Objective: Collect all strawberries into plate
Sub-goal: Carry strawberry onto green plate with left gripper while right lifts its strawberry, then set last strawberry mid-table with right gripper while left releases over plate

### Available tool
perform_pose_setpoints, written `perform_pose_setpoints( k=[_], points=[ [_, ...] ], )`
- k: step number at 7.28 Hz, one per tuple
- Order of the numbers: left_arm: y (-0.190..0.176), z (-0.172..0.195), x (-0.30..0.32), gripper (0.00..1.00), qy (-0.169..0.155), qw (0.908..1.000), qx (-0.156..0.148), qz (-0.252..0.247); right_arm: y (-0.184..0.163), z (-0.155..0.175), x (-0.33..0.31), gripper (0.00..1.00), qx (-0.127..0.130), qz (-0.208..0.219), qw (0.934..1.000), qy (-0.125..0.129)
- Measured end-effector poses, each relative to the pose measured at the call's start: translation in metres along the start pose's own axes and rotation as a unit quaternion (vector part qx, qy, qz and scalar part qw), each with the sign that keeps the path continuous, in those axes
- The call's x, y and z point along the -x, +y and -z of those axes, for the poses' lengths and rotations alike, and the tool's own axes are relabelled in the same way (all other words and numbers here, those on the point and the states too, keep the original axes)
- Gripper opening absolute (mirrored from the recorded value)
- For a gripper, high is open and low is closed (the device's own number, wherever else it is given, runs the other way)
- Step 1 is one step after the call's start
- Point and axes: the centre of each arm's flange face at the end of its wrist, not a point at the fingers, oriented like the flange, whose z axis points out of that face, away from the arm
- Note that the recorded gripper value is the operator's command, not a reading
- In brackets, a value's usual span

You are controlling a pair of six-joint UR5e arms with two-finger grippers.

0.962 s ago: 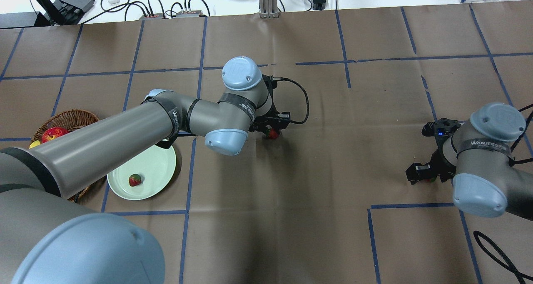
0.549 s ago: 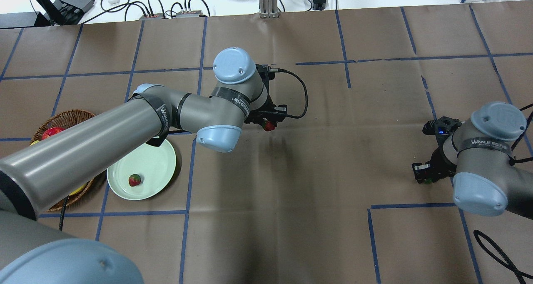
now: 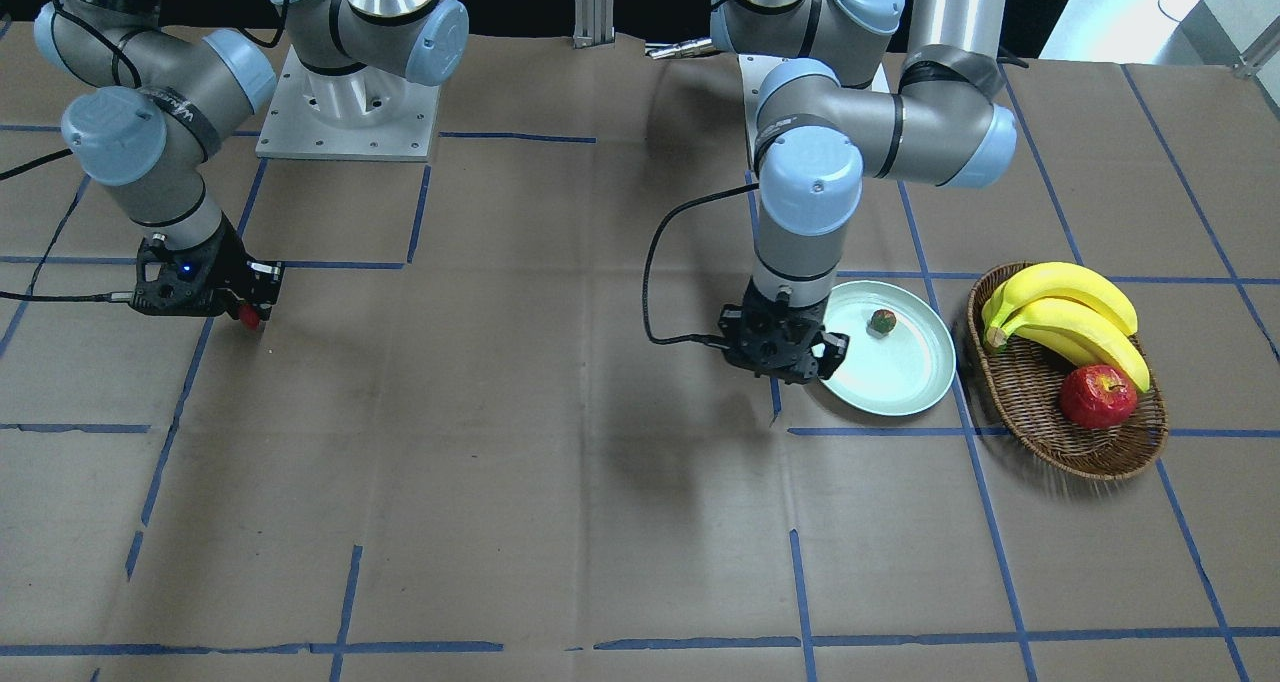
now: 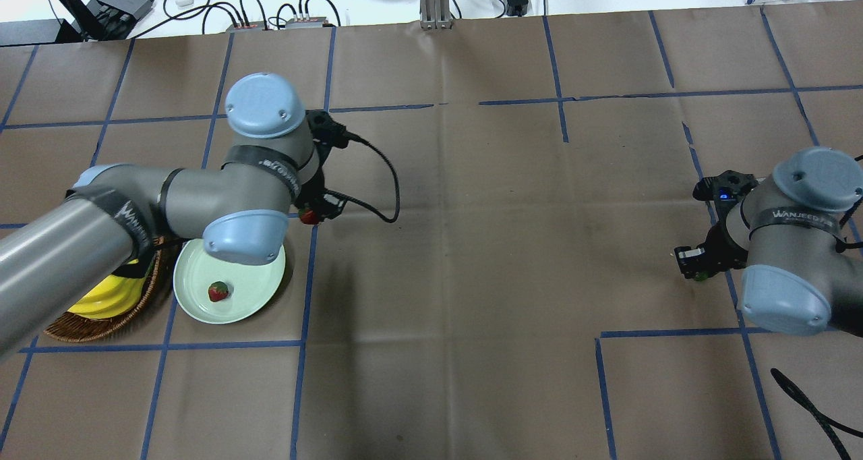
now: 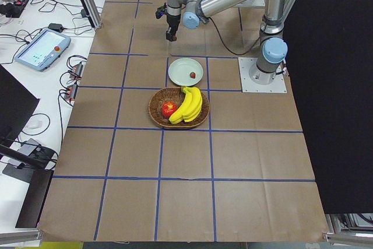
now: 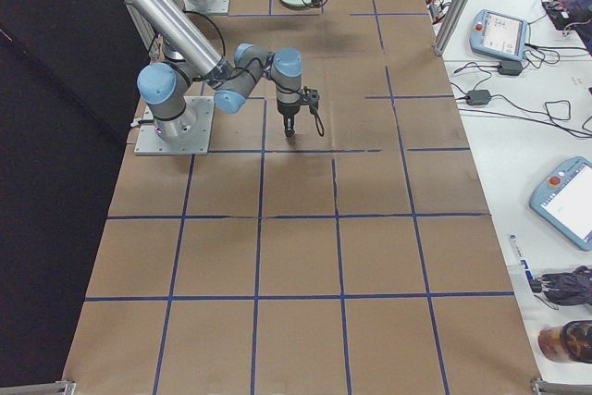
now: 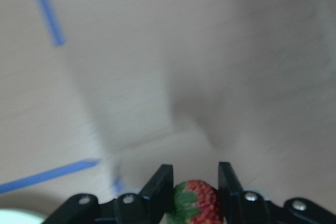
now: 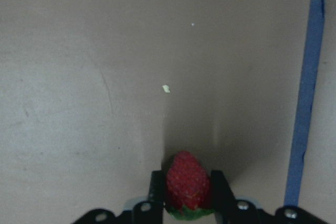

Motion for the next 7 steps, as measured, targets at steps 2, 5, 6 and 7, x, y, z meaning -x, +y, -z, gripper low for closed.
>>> perform_pose_setpoints(
  k=[2,5,6,7],
  points=[
    [0.059,-0.039,0.057,0.35,-0.009,0.9993,0.019,-0.032,-0.028,0.03,0.01,0.05,-0.024,-0.007,0.9997,0.003],
    [0.092,-0.069,0.087,0.79,-0.01,0.9992,0.025,-0.029,-0.093,0.077,0.128,0.05,-0.008,-0.038,0.9992,-0.012],
    [0.093,-0.07,0.089,0.79,-0.009,0.9993,0.025,-0.027,-0.103,0.08,0.19,0.05,-0.005,-0.048,0.9987,-0.018],
    [0.092,-0.071,0.09,0.78,-0.008,0.9994,0.024,-0.025,-0.108,0.076,0.252,0.05,-0.001,-0.06,0.9978,-0.026]
  ],
)
